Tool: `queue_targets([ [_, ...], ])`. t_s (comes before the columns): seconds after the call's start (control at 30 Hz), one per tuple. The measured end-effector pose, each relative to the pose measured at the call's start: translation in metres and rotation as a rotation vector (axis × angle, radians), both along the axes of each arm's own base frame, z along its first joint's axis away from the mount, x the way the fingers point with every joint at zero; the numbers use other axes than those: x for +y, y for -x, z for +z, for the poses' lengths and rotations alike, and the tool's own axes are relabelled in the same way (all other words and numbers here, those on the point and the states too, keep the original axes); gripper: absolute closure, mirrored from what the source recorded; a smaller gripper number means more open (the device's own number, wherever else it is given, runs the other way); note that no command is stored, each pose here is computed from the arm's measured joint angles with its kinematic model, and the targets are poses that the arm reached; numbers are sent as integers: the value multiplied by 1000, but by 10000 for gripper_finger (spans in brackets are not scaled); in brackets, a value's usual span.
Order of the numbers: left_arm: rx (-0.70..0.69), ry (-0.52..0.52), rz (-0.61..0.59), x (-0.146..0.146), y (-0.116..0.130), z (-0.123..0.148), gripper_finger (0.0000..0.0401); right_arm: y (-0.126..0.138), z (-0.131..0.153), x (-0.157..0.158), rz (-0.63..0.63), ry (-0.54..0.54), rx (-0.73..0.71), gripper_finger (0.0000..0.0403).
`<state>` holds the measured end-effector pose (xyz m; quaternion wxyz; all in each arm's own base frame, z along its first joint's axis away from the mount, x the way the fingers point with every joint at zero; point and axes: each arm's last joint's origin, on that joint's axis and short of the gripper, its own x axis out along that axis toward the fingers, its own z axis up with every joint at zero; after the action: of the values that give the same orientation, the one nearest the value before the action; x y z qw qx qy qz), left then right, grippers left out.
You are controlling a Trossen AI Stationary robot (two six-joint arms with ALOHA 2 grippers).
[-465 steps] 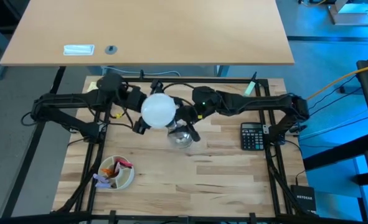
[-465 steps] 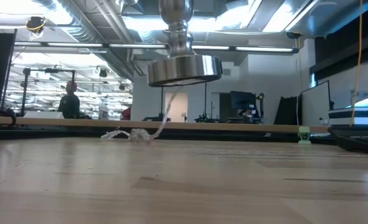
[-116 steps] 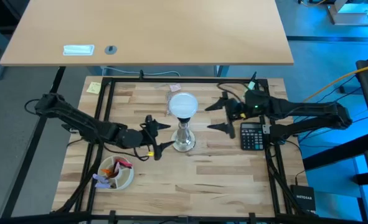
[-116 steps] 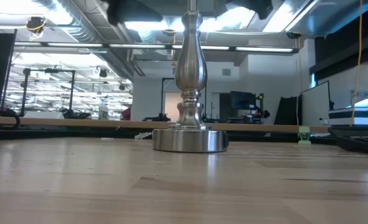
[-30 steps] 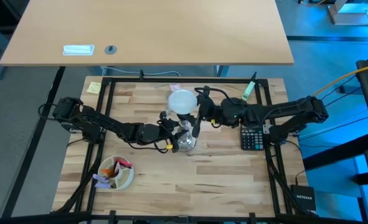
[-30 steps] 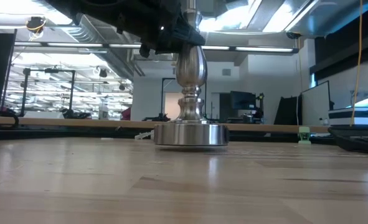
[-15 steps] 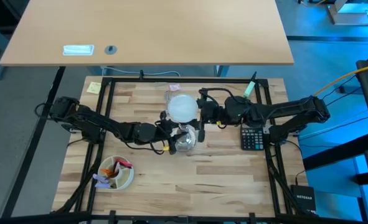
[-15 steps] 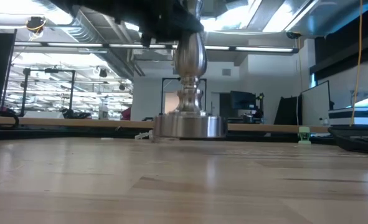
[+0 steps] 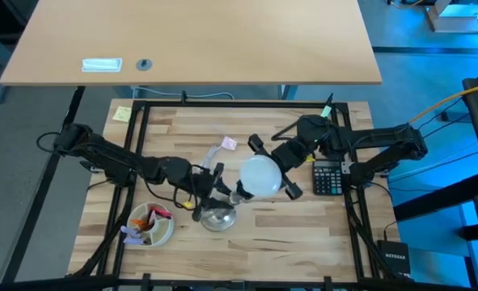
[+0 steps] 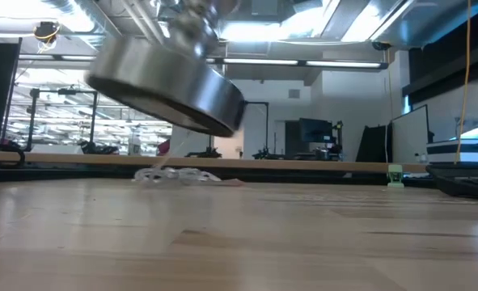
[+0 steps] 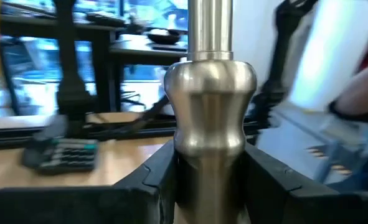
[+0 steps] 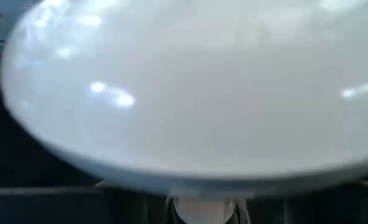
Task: Screw lightbulb
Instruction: Remove the white lightbulb from the silver lamp
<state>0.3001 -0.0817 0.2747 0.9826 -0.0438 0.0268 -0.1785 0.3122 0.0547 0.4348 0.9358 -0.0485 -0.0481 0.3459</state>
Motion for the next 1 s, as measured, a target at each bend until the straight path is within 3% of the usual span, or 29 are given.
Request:
queue_targets([
  [0.2, -7, -8, 2, 1, 0, 0, 277, -2, -1, 0, 1, 3, -4, 244],
  [0.43, -6, -13, 16, 1, 0, 0, 277, -4, 0, -2, -169, -44, 25, 237],
  [0.63, -8, -47, 110, 3, 0, -2, 277, 1, 4, -8, -316, -53, 30, 55],
  [0.7, -10, -51, 159, 3, 0, -1, 277, 9, 6, -11, -413, -48, 61, 21],
  [0.8, -17, -75, 269, 2, 1, 0, 277, 24, 10, -16, -527, -26, 105, 33],
  [1.0, -52, -106, 552, 0, 8, 9, 278, 34, 10, -15, -582, -18, 150, 87],
])
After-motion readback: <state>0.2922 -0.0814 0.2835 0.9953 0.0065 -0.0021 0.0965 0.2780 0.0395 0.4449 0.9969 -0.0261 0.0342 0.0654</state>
